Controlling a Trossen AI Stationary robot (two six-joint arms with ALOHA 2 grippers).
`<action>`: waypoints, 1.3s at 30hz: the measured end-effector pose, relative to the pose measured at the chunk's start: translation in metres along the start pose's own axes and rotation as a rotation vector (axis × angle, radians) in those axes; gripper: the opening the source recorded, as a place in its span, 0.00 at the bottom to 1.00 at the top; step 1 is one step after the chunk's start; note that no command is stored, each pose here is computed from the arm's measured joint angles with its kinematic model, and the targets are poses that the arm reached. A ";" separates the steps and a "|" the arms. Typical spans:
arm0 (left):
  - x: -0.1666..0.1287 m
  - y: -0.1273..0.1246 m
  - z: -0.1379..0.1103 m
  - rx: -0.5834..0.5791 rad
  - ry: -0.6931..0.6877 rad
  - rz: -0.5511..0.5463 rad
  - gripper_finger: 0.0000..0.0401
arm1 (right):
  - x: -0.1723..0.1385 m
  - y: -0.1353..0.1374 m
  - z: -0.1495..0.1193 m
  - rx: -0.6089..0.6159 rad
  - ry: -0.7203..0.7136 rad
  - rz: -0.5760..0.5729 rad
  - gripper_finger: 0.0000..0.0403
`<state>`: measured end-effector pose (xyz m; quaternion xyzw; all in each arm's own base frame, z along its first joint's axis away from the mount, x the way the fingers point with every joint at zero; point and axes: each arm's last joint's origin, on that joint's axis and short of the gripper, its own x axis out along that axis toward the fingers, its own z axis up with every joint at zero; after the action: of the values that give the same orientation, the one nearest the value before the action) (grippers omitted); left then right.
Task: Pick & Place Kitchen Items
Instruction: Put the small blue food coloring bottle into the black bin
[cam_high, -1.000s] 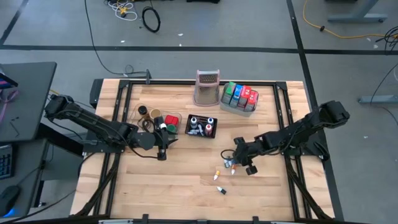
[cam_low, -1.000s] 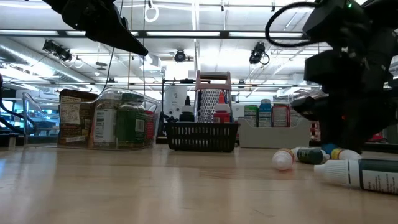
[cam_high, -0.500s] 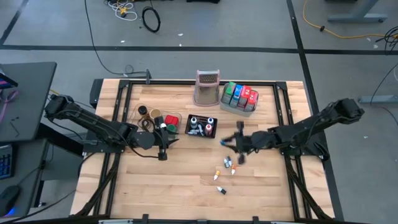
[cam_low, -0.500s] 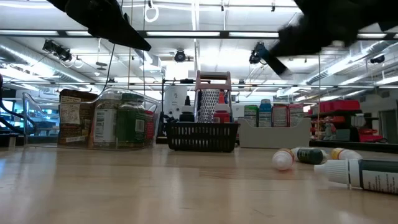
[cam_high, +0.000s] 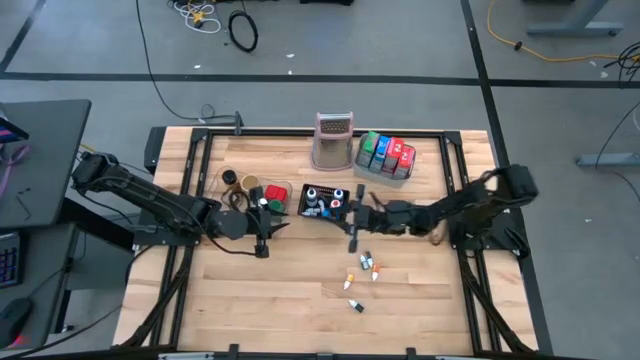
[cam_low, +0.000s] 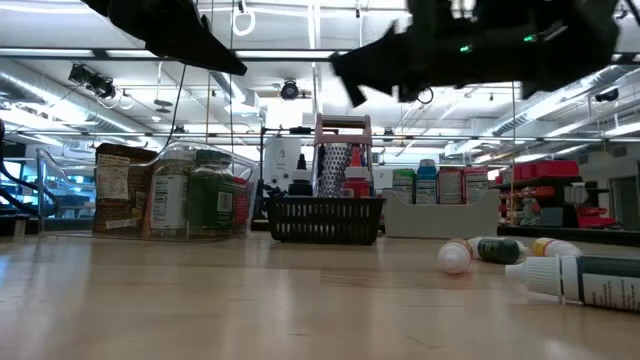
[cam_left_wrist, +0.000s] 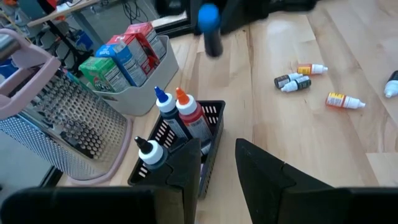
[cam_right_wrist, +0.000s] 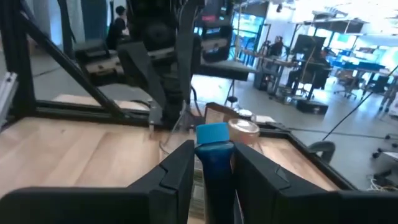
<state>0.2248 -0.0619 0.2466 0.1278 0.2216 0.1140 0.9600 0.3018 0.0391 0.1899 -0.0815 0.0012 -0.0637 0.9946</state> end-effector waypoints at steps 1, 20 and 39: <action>0.000 0.000 0.000 0.000 0.000 0.000 0.27 | 0.008 0.001 -0.002 0.000 0.000 0.002 0.27; 0.000 0.000 0.000 -0.002 0.000 0.001 0.27 | 0.095 0.000 -0.023 -0.078 0.486 -0.069 0.27; 0.000 0.000 0.001 -0.007 -0.007 0.001 0.27 | 0.092 -0.004 -0.030 -0.255 0.567 -0.098 0.39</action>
<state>0.2251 -0.0620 0.2473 0.1248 0.2175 0.1146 0.9612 0.3925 0.0190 0.1612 -0.1844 0.2828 -0.1309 0.9321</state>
